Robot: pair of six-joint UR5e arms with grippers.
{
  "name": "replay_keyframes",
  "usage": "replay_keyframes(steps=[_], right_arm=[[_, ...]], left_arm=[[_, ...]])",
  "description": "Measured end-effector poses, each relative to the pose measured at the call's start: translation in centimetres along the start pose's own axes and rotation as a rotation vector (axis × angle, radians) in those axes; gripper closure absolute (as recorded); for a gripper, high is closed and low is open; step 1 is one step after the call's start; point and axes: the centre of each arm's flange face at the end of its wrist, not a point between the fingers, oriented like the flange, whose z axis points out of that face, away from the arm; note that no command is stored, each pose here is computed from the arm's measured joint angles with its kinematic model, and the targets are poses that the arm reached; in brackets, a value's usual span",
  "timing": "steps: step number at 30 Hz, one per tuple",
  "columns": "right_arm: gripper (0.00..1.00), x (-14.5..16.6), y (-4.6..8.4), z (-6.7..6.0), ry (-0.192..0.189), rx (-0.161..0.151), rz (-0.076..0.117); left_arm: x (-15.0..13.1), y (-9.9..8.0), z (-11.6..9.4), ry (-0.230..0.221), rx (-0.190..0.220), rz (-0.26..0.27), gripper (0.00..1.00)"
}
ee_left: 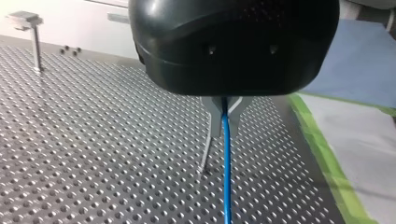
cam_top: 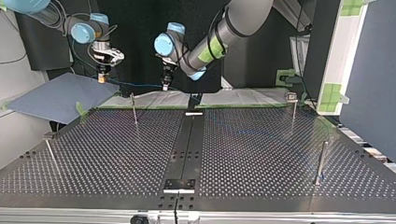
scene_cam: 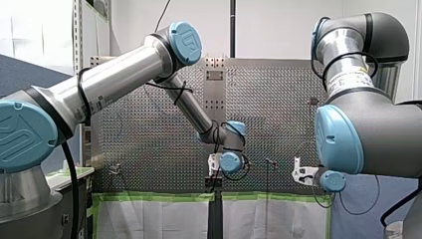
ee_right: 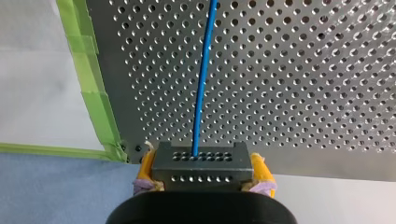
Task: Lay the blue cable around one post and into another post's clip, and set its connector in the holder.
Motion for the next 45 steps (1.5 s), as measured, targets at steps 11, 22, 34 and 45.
replay_keyframes(steps=[11,22,34,45], right_arm=[[1.00,2.2,0.7,1.0,0.022,-0.014,0.021],[1.00,3.1,1.7,2.2,0.033,-0.026,0.038],[1.00,4.6,3.5,4.1,0.053,-0.053,0.054],[1.00,4.8,4.2,4.4,0.054,-0.062,0.062]], left_arm=[[1.8,-0.9,1.0,-0.023,0.049,-0.064,0.95],[4.0,-1.7,2.3,-0.001,0.079,-0.089,0.95],[3.6,-2.4,5.2,-0.032,0.094,-0.131,0.95],[3.1,-2.8,6.4,-0.033,0.105,-0.141,0.95]])
